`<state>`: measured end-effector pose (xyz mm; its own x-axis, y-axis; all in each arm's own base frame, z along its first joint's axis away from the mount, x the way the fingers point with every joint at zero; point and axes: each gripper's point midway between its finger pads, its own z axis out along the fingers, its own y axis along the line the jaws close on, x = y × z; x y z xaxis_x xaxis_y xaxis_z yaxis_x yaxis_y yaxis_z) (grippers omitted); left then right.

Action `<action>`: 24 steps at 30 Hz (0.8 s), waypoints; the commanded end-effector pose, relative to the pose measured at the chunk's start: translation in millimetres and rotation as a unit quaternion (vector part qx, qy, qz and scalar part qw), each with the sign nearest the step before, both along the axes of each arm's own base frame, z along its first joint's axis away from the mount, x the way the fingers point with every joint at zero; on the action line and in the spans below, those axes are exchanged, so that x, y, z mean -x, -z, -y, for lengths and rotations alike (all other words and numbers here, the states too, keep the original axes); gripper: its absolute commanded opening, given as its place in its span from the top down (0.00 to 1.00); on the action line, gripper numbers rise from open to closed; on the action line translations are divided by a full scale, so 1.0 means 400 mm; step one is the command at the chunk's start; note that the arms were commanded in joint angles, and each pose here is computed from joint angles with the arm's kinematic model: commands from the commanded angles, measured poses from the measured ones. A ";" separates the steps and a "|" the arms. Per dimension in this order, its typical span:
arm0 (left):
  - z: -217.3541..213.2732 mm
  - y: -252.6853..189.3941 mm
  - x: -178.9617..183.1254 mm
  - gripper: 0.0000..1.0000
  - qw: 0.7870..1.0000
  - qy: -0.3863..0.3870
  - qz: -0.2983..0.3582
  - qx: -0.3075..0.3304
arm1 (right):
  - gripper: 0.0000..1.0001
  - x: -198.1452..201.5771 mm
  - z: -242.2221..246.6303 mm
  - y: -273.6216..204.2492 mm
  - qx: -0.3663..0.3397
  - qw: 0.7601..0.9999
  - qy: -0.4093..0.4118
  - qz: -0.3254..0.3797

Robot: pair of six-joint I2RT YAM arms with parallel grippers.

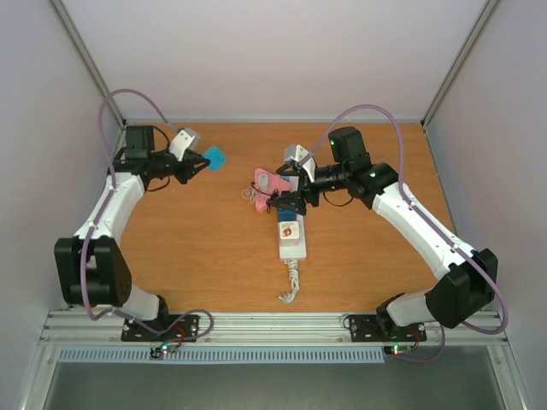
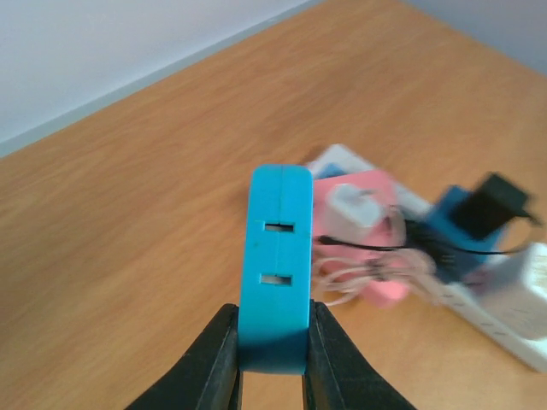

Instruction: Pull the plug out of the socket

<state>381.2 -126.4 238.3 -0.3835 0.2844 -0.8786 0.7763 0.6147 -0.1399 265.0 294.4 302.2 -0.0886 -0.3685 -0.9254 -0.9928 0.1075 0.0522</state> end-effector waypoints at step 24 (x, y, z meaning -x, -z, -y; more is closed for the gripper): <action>-0.562 0.238 -0.500 0.99 0.856 -0.301 0.079 -0.412 | 0.01 -0.097 -0.013 0.012 -0.003 0.999 0.051 -0.010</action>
